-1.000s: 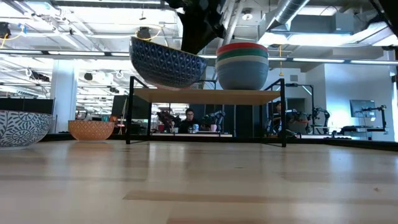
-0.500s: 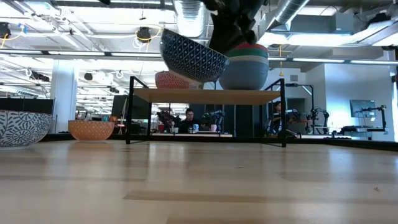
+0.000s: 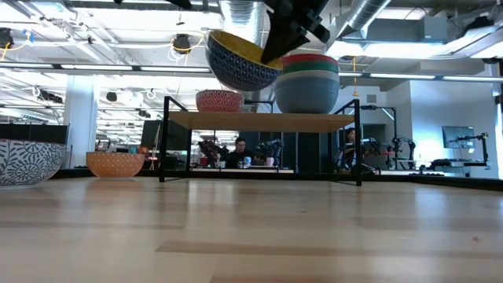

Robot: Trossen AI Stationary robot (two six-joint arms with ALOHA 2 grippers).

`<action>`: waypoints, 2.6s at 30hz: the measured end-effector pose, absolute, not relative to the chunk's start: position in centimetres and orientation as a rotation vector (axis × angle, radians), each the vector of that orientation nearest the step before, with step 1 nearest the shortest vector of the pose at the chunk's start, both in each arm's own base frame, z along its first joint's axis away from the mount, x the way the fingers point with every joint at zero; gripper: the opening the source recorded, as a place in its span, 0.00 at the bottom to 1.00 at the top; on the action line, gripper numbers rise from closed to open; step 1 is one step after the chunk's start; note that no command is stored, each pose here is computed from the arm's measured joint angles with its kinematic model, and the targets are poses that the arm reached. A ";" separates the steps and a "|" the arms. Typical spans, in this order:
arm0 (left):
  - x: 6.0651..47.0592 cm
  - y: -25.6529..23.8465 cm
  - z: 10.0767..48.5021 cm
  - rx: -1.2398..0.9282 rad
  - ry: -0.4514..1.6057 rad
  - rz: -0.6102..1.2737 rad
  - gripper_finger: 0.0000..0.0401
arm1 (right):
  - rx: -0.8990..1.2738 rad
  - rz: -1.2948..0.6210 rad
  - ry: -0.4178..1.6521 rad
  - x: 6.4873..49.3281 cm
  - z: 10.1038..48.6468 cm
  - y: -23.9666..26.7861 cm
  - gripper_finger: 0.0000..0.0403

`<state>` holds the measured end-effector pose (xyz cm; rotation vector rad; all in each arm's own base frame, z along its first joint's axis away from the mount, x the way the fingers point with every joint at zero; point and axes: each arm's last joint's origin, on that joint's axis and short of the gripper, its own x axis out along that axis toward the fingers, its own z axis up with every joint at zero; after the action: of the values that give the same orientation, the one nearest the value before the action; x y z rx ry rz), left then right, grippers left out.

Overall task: Place and stack bowls onto a shelf
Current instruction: Stack the patterned yellow bowl on top of the patterned blue bowl on the shelf

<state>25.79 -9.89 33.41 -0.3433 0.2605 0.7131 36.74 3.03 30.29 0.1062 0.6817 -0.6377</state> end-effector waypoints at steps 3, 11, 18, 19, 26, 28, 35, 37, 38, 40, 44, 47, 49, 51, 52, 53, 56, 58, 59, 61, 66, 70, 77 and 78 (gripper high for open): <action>27.1 -9.5 32.7 -0.308 0.271 0.732 0.44 | 0.076 -0.627 0.674 36.7 30.6 3.6 0.08; 29.4 -8.6 30.4 -0.265 0.349 0.768 0.52 | 0.029 -0.610 0.645 36.7 32.0 4.9 0.08; 29.4 -7.9 30.0 -0.286 0.390 0.785 0.52 | 0.008 -0.597 0.639 36.7 32.3 5.3 0.08; 29.4 -7.8 29.9 -0.286 0.395 0.788 0.51 | 0.008 -0.595 0.638 36.7 32.3 5.3 0.08; 29.1 -7.7 29.7 -0.316 0.410 0.808 0.34 | -0.065 -0.550 0.633 36.7 32.5 6.1 0.08; 29.1 -7.7 29.7 -0.323 0.410 0.804 0.28 | -0.095 -0.530 0.626 36.8 32.7 6.5 0.08; 29.0 -7.6 29.3 -0.312 0.434 0.813 0.05 | -0.182 -0.430 0.615 36.8 33.1 7.9 0.08; 29.0 -7.8 29.3 -0.322 0.442 0.798 0.02 | -0.218 -0.402 0.619 36.7 33.3 8.3 0.07; 29.0 -7.8 29.3 -0.329 0.438 0.799 0.02 | -0.227 -0.389 0.616 36.7 33.5 8.6 0.07; 29.1 -7.6 29.4 -0.340 0.432 0.800 0.02 | -0.243 -0.376 0.609 36.6 33.8 8.9 0.06; 29.3 -7.2 29.5 -0.366 0.409 0.819 0.01 | -0.233 -0.361 0.598 36.8 33.9 9.0 0.08; 29.3 -6.9 29.5 -0.369 0.413 0.827 0.01 | -0.202 -0.334 0.602 36.7 34.0 9.0 0.14; 29.1 -6.5 29.8 -0.373 0.413 0.838 0.01 | -0.143 -0.308 0.608 36.2 34.5 8.5 0.19; 28.7 -5.8 30.1 -0.381 0.411 0.863 0.01 | -0.059 -0.276 0.575 35.6 35.7 7.9 0.24; 28.5 -5.4 30.2 -0.390 0.408 0.884 0.01 | -0.027 -0.263 0.576 35.1 36.2 7.4 0.27; 28.2 -5.0 30.4 -0.402 0.405 0.904 0.01 | 0.006 -0.249 0.564 34.8 36.7 7.0 0.29; 27.2 -3.6 31.5 -0.436 0.377 0.956 0.01 | 0.082 -0.210 0.516 33.6 38.7 5.3 0.35; 26.7 -2.7 32.8 -0.445 0.342 0.989 0.01 | 0.121 -0.180 0.476 32.6 40.0 4.0 0.38; 26.5 -2.2 33.5 -0.441 0.329 1.007 0.01 | 0.137 -0.172 0.466 32.2 40.5 3.3 0.38; 26.2 -1.1 35.1 -0.441 0.299 1.035 0.01 | 0.167 -0.152 0.446 31.6 41.3 2.0 0.39; 26.0 3.3 37.9 -0.441 0.308 1.098 0.01 | 0.213 -0.129 0.457 31.7 41.2 -0.6 0.39; 25.3 7.1 38.7 -0.500 0.346 1.125 0.01 | 0.240 -0.096 0.483 32.1 40.6 -1.4 0.39; 23.5 12.9 39.5 -0.538 0.407 1.165 0.01 | 0.279 -0.128 0.495 32.1 40.4 -2.2 0.39; 23.3 13.8 39.1 -0.546 0.436 1.164 0.01 | 0.292 -0.138 0.493 32.1 40.4 -2.4 0.39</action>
<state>23.32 13.78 39.10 -0.5463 0.4356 1.1636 32.08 -2.37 40.44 0.2923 0.4932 -0.1377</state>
